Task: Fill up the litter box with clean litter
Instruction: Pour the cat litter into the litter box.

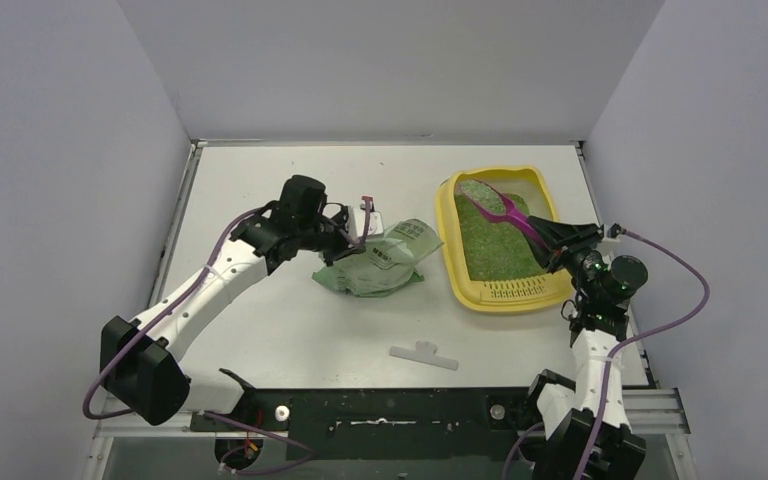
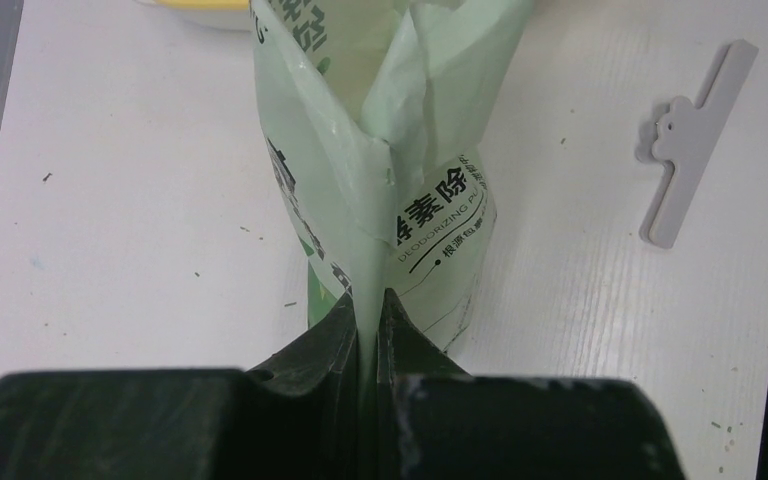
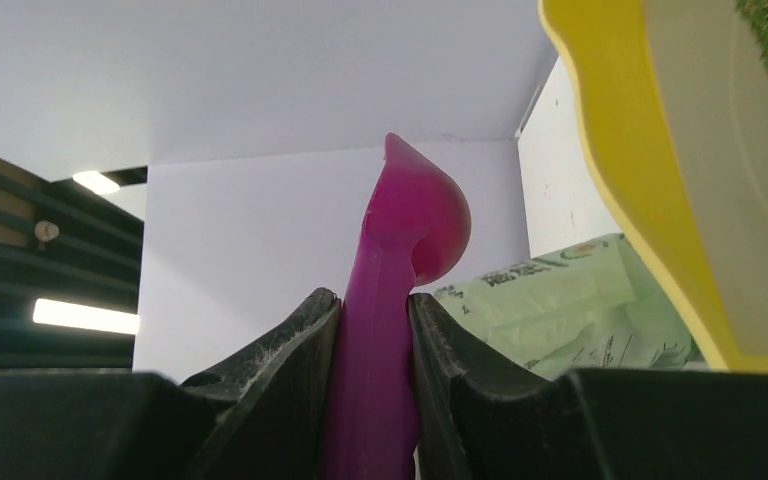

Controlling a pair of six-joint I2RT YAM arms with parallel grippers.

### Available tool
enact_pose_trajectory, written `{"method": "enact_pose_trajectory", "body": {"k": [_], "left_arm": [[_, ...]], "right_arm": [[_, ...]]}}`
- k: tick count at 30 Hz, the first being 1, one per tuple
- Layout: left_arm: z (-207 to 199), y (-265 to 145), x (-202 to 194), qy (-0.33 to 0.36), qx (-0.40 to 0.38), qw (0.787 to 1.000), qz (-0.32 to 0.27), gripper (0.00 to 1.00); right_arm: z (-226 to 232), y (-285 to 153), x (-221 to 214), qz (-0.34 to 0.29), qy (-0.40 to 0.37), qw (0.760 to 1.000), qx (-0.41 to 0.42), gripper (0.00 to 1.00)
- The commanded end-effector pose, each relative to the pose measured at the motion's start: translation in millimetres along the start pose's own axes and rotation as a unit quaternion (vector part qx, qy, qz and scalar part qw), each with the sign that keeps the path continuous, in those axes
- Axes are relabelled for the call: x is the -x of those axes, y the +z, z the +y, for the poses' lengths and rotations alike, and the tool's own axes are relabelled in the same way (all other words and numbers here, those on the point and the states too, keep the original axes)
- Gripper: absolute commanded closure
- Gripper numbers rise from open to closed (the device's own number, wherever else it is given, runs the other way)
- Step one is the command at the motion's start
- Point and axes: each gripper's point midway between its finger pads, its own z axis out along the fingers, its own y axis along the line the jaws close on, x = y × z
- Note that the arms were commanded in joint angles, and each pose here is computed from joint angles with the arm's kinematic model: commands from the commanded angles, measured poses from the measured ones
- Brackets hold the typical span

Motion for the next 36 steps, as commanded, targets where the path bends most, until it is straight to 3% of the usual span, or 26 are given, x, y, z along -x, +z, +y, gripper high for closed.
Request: {"method": "enact_pose_trajectory", "body": {"k": [1,8,14,22,24,25,27,36], "left_arm": [[-5,-2,1,-0.004,0.003,1.0,-0.017,1.0],[-12,4,-1,-0.005,0.0,1.0,-0.019,1.0],[-10,1,2,-0.011,0.005,1.0,-0.013,0.72],[-1,-9,10,-0.028,0.039,0.999,-0.012,0.55],[6,-12,12,-0.036,0.06,0.997,-0.012,0.44],[8,-13,12,-0.042,0.068,0.997,-0.013,0.28],[12,-17,16,-0.045,0.08,0.996,-0.017,0.17],[29,-37,25,-0.062,0.155,0.986,-0.028,0.12]], "right_arm": [[15,-7,14,-0.016,-0.054,0.998,0.024,1.0],[-19,-19,48,-0.067,-0.06,0.994,-0.055,1.0],[-43,-29,58,-0.08,-0.093,0.981,-0.149,1.0],[-45,-23,76,-0.091,-0.098,0.978,-0.161,1.0],[-45,-21,81,-0.098,-0.103,0.976,-0.167,1.0],[-46,-20,84,-0.099,-0.105,0.975,-0.17,1.0],[-46,-16,87,-0.1,-0.11,0.973,-0.174,1.0],[-45,21,92,-0.092,-0.132,0.971,-0.175,1.0]]}}
